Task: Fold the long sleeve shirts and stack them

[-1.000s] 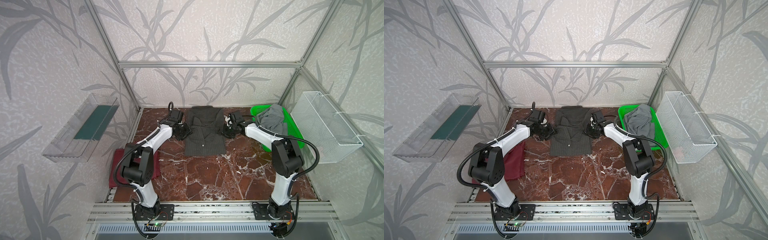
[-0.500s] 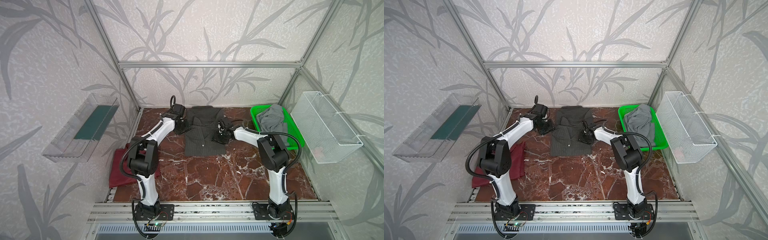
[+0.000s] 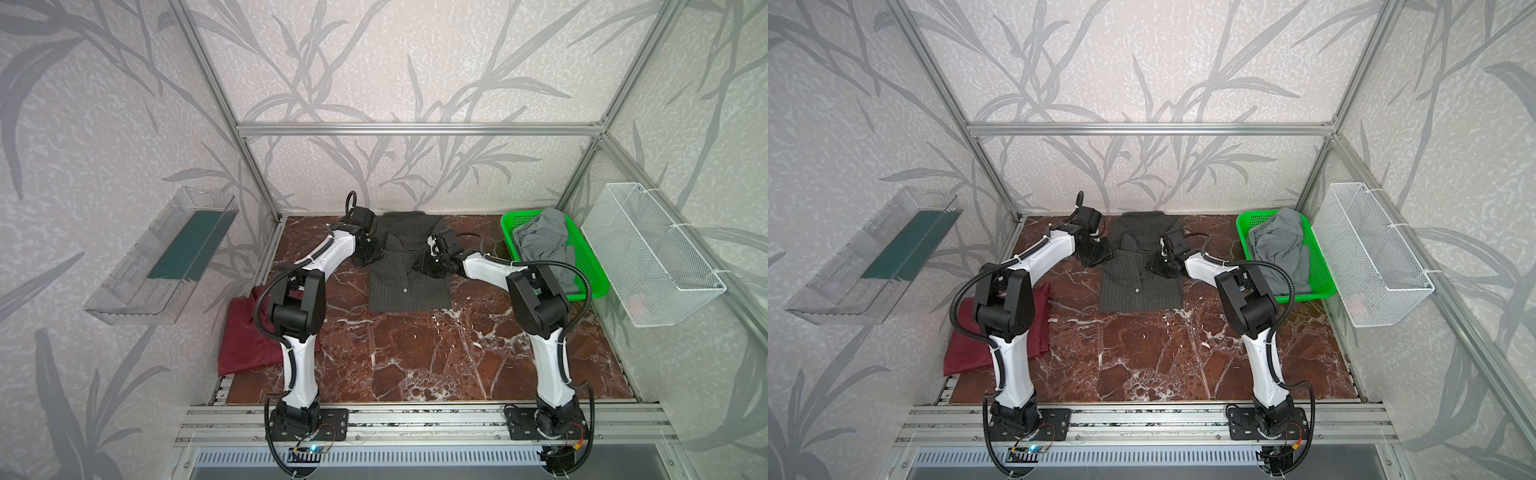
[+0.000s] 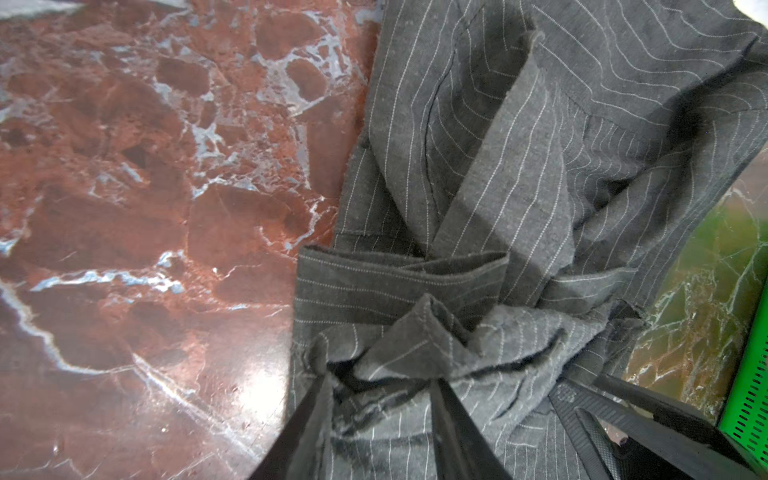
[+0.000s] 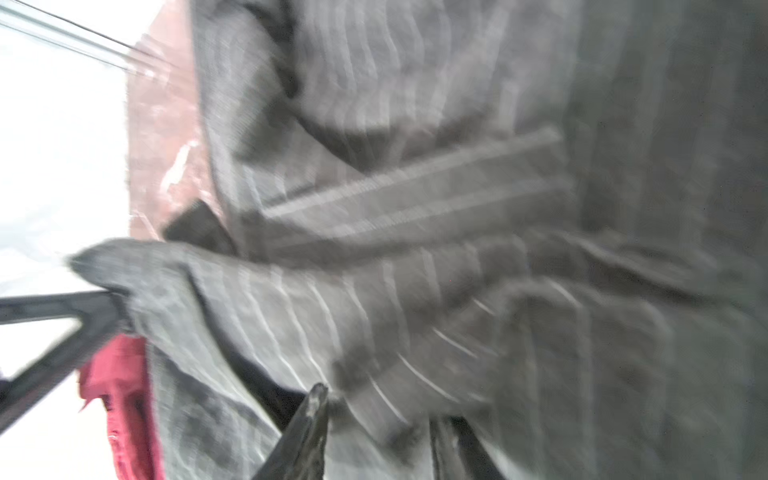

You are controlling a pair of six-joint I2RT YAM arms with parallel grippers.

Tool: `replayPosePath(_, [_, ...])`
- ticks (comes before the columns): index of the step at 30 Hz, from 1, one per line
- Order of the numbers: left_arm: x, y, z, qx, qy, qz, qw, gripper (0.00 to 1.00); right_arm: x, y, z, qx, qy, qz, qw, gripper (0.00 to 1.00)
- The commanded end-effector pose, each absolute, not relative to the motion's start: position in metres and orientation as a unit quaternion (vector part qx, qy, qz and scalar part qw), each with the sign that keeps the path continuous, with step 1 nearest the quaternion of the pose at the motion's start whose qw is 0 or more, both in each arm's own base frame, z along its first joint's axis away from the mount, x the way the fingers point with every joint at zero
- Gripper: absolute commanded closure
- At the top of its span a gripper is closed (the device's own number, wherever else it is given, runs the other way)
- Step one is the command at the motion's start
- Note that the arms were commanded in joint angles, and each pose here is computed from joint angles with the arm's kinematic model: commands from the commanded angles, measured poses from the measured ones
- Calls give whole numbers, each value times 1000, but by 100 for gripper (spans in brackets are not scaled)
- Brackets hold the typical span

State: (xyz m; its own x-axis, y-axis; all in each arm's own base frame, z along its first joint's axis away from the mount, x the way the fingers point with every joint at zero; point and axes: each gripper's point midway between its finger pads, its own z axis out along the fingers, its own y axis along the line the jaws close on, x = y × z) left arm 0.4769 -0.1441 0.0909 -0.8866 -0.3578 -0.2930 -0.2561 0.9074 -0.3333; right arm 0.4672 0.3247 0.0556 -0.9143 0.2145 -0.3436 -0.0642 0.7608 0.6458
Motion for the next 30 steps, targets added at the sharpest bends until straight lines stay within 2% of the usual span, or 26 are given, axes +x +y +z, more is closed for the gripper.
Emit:
replayPosePath(1, [480,-141,88,-154,964,-135,172,59,477,342,69,37,897,386,212,61])
replayPosePath(9, [486,-145,85,-152,963,-143,173,59,495,357,91,43,880,418,222,63])
replayPosePath(17, [491,-147,95,-151,959,-151,188,59,501,364,100,68,875,431,207,59])
replayPosePath(23, [493,-158,90,-156,956,-171,181,59,503,361,84,100,894,402,171,57])
replayPosePath(30, [493,-164,101,-154,952,-185,189,59,508,357,82,110,898,388,177,55])
